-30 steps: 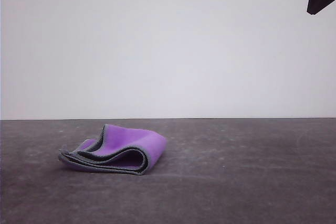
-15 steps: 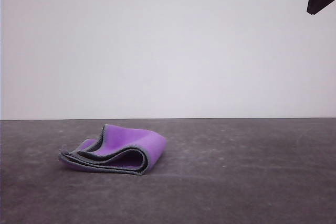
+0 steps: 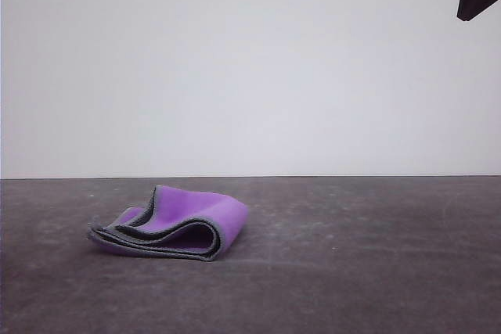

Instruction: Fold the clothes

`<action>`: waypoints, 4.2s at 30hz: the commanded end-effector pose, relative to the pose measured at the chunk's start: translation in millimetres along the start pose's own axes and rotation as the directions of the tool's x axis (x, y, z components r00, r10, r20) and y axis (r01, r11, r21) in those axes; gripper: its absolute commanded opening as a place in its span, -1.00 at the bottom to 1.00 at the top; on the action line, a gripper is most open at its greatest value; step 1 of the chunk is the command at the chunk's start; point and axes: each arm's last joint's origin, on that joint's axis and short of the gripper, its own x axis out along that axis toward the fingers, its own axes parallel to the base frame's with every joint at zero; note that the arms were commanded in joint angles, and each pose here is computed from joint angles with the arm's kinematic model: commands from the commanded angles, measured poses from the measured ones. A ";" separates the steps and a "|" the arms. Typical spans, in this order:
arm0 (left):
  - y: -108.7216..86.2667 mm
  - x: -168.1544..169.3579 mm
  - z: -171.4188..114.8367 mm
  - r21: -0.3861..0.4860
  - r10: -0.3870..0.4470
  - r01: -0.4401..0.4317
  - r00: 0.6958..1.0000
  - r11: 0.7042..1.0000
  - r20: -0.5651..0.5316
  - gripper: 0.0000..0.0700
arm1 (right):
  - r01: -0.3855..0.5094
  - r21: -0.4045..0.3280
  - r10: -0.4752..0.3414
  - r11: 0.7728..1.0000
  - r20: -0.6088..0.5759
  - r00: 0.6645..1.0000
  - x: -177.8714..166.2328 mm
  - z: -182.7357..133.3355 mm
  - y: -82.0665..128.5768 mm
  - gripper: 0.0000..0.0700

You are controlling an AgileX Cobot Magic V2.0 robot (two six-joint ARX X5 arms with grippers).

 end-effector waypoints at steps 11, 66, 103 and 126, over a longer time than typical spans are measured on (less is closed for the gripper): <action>0.5 1.4 -5.4 0.002 0.004 -0.004 1.000 1.000 -0.026 -0.99 | 0.148 0.048 -0.153 0.988 0.470 0.869 -16.3 -63.2 -17.4 -0.98; 0.5 1.4 -5.4 0.002 0.004 -0.004 1.000 1.000 -0.026 -0.99 | 0.204 0.202 -0.282 0.958 0.520 0.806 40.1 -218.6 -17.0 -0.98; 0.5 1.4 -5.4 0.002 0.004 -0.004 1.000 1.000 -0.026 -0.99 | 0.204 0.202 -0.282 0.958 0.520 0.806 40.1 -218.6 -17.0 -0.98; 0.5 1.4 -5.4 0.002 0.004 -0.004 1.000 1.000 -0.026 -0.99 | 0.204 0.202 -0.282 0.958 0.520 0.806 40.1 -218.6 -17.0 -0.98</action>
